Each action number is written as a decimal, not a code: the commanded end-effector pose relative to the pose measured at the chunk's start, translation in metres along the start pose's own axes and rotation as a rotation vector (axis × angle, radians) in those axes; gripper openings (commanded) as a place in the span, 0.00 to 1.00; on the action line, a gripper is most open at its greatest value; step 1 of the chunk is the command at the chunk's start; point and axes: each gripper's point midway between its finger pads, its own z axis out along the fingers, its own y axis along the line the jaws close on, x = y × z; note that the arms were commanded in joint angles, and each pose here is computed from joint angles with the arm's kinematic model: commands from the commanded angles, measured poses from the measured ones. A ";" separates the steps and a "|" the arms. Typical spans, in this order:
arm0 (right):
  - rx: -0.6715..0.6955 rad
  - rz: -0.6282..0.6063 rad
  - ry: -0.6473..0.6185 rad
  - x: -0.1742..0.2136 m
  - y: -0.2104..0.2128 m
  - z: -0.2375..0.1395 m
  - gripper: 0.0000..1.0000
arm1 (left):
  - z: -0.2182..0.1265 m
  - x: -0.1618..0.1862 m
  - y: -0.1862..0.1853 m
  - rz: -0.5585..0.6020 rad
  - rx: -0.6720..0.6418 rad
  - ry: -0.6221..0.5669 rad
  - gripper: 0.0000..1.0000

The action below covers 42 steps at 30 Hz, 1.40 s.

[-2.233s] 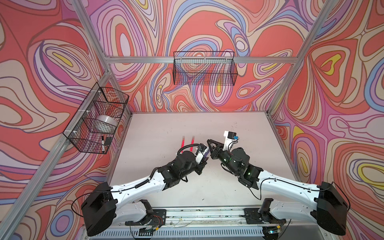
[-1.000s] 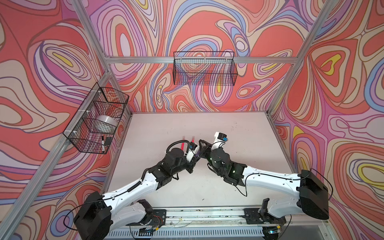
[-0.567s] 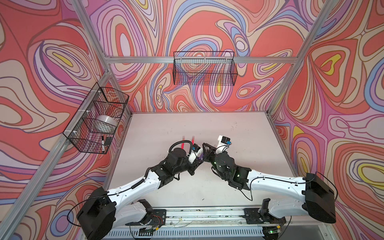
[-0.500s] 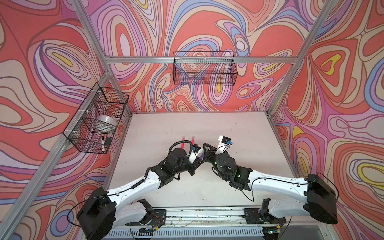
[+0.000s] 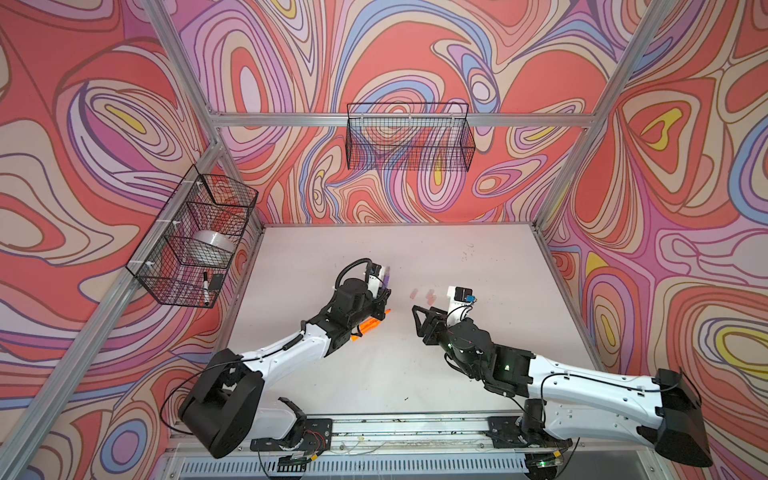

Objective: Insert the pens into the pen caps
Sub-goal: 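Lower the capped purple marker with the left gripper while the right withdraws, then set the capped purple marker on the table and open the left gripper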

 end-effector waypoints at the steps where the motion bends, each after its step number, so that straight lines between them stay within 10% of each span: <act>1: 0.111 -0.032 -0.021 0.000 -0.035 -0.007 0.64 | 0.012 -0.006 0.041 -0.126 -0.119 0.036 0.00; 12: 0.174 -0.011 -0.013 -0.006 -0.067 -0.003 0.69 | 0.031 0.019 0.134 -0.286 -0.400 0.260 0.00; 29: 0.203 0.040 0.080 0.005 -0.092 0.026 0.68 | 0.067 0.065 0.166 -0.414 -0.462 0.454 0.01; 42: 0.207 0.050 0.107 0.009 -0.095 0.032 0.67 | 0.064 0.078 0.172 -0.437 -0.504 0.519 0.23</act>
